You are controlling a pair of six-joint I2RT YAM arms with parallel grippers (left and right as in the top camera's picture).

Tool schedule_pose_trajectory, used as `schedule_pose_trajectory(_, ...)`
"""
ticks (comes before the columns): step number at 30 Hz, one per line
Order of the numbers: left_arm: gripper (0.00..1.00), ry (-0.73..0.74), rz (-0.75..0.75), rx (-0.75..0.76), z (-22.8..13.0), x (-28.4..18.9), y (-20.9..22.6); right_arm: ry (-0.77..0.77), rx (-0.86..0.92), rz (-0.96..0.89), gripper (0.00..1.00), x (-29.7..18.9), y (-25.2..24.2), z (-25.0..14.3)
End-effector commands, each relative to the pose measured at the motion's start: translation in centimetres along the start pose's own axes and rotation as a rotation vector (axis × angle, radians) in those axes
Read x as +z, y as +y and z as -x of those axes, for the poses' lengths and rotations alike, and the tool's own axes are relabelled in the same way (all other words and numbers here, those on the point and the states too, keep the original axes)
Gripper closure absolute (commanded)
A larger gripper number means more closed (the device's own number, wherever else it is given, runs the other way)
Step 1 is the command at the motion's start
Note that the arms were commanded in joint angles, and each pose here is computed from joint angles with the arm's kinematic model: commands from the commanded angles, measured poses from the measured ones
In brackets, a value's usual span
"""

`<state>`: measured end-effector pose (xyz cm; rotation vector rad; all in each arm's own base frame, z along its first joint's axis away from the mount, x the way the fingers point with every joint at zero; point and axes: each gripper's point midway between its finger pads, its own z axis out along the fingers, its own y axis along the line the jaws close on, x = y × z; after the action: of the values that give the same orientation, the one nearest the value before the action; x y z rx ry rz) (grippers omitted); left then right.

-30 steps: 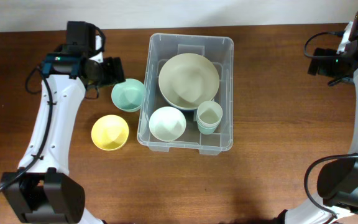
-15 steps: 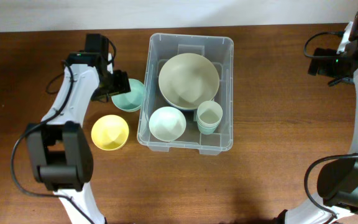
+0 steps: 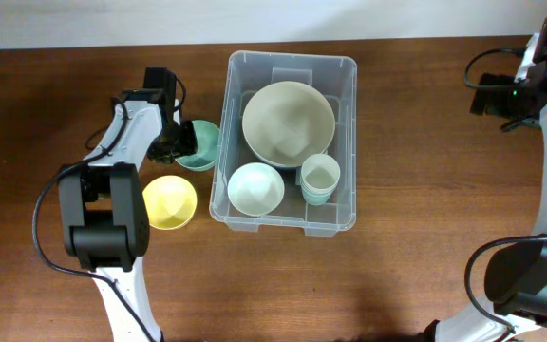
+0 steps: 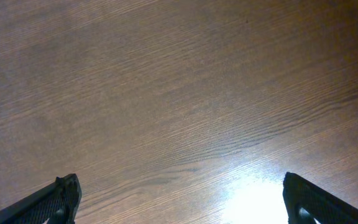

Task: Pack container
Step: 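Move the left gripper to the mint bowl and grasp its rim, then carry the mint bowl into the bin onto the white bowl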

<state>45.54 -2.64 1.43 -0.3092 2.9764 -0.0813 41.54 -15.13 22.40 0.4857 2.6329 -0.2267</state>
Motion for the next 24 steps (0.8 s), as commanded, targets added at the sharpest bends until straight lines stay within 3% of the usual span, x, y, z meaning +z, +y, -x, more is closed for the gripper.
schedule_pose_trajectory(1,0.96,-0.002,0.004,-0.015,0.2,0.1,0.7,-0.027,0.018,0.005,0.01,-0.9,-0.2,0.5)
schedule_pose_trajectory(8,0.99,-0.030,0.019,-0.031,1.5,-2.2,2.6,-0.027,0.018,0.005,0.01,-0.9,-0.2,0.5)
schedule_pose_trajectory(15,0.99,-0.197,0.000,-0.073,4.3,-13.7,4.0,-0.027,0.018,0.004,0.01,-0.9,-0.2,0.5)
schedule_pose_trajectory(19,0.99,-0.285,-0.025,-0.047,2.9,-19.8,2.8,-0.027,0.018,0.004,0.01,-0.9,-0.2,0.5)
schedule_pose_trajectory(24,0.99,-0.317,-0.064,0.042,-0.3,-24.1,-0.8,-0.027,0.018,0.004,0.01,-0.9,-0.2,0.5)
